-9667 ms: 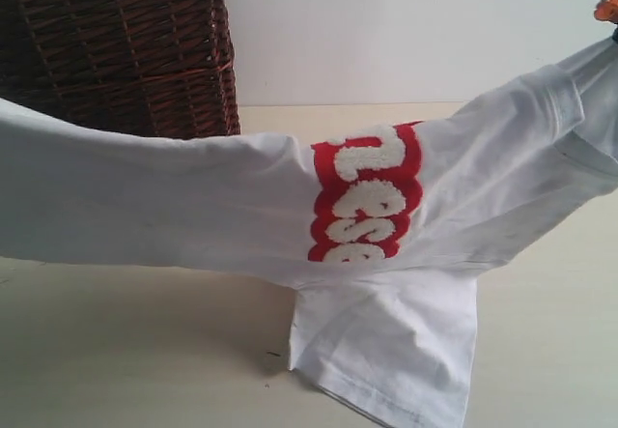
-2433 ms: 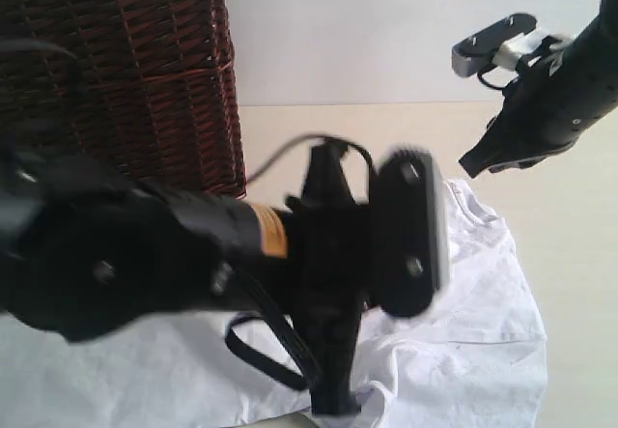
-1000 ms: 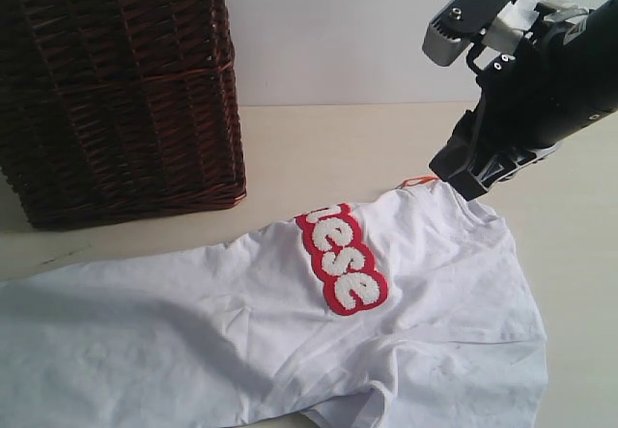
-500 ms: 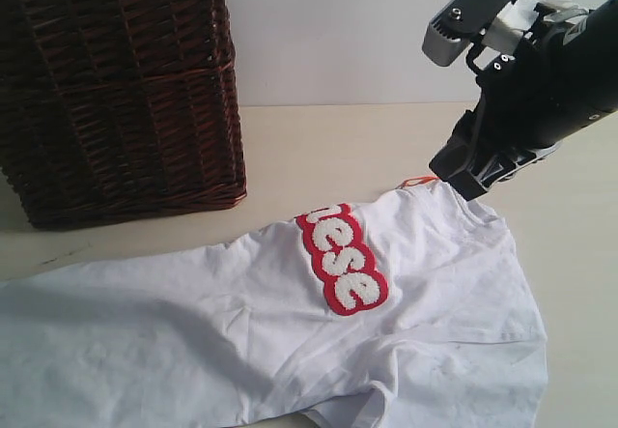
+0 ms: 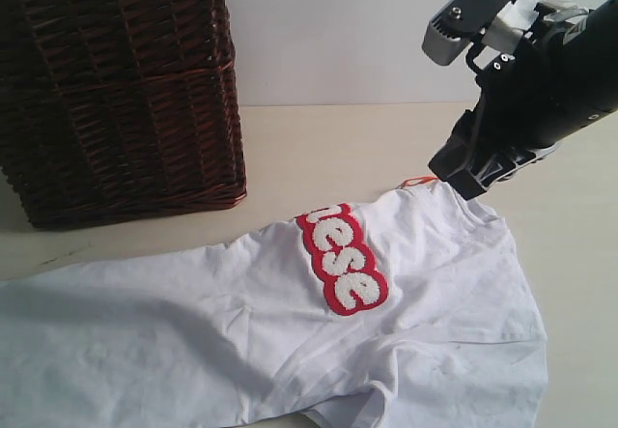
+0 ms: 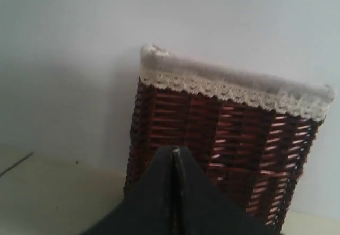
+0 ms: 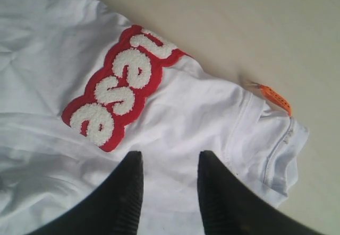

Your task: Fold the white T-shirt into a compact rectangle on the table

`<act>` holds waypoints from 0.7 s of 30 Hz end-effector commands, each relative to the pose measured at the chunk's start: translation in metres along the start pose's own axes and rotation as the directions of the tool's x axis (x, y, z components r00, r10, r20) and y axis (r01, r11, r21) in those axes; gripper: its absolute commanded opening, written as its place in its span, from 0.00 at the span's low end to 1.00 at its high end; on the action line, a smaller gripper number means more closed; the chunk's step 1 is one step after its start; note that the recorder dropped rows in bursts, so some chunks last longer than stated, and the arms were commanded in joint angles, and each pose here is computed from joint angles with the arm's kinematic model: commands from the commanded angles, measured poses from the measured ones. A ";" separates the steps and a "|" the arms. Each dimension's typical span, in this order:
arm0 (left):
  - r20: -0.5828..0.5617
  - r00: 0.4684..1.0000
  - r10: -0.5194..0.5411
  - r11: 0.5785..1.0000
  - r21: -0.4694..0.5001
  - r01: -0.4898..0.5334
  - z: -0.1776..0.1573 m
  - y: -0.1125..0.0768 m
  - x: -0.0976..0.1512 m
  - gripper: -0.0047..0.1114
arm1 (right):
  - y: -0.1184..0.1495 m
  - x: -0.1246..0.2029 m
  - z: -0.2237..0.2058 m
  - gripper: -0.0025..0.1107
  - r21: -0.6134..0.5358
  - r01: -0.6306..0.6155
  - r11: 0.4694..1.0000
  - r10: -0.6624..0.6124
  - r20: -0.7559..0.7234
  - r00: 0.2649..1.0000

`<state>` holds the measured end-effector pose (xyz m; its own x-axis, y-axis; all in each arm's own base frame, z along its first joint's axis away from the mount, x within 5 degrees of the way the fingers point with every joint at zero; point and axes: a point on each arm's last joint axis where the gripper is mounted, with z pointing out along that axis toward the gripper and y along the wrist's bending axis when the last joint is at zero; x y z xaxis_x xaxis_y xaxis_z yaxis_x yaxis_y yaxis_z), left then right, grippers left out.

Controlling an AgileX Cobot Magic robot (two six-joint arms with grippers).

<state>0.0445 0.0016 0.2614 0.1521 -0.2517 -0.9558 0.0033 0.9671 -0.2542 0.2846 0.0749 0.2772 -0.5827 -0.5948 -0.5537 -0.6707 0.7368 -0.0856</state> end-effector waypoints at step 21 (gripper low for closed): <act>-0.299 0.941 0.159 0.983 -0.038 -0.178 0.000 0.019 0.069 0.04 | 0.001 -0.001 -0.002 0.33 0.004 -0.007 1.000 0.007 0.022 1.000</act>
<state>0.0566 0.0026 0.2026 -0.0348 -0.1344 -0.9903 -0.0465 0.9901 -0.1328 0.2846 0.0752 0.2773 -0.5845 -0.5905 -0.5565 -0.6694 0.7385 -0.0805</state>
